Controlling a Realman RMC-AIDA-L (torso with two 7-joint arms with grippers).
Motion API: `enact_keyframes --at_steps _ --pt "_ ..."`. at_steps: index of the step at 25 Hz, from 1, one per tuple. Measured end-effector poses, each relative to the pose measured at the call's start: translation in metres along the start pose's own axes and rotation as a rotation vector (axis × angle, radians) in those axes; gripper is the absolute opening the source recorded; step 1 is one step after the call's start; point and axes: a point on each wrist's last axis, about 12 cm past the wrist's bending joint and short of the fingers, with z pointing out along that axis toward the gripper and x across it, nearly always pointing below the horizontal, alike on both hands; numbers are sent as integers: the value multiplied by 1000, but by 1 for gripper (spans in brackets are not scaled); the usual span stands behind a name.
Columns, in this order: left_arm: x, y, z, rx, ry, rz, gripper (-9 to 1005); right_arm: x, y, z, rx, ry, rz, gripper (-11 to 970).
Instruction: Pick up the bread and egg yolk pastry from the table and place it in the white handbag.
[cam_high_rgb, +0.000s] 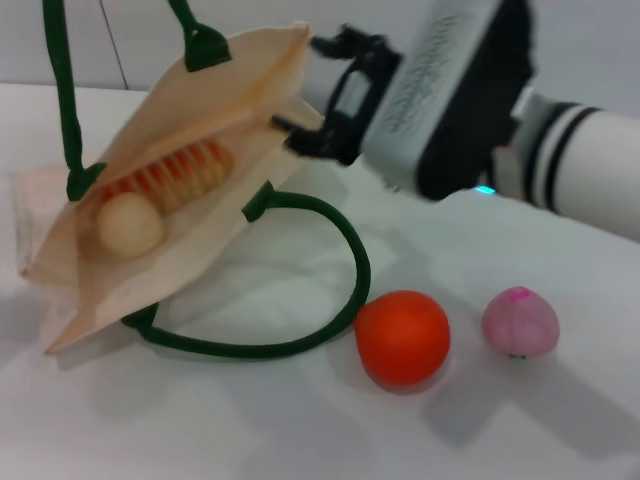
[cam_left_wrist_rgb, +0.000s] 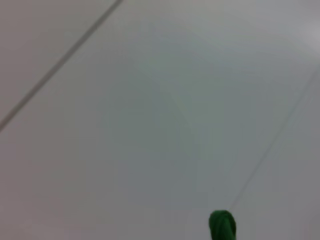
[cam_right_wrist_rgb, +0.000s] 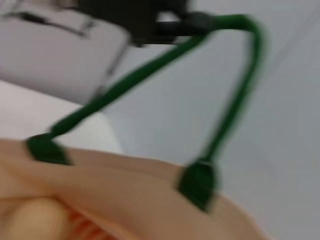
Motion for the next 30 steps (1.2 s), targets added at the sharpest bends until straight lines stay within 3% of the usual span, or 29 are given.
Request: enact_keyframes --at_steps 2,9,13,18,24,27,30 --pt "1 4 -1 -40 -6 10 122 8 -9 -6 66 -10 46 854" --pt "19 29 -3 -264 -19 104 122 54 -39 -18 357 -55 302 843" --pt "35 37 5 -341 7 223 122 79 -44 -23 506 -62 400 841" --pt "60 44 14 -446 28 411 122 118 -44 -35 702 -111 597 839" --pt "88 39 16 -526 -48 653 270 155 -41 -44 773 -142 732 836" --pt "98 36 17 -550 -80 715 344 162 -40 -45 794 -133 721 834" --pt "101 34 16 -560 -116 729 489 167 -41 -53 860 -157 725 833"
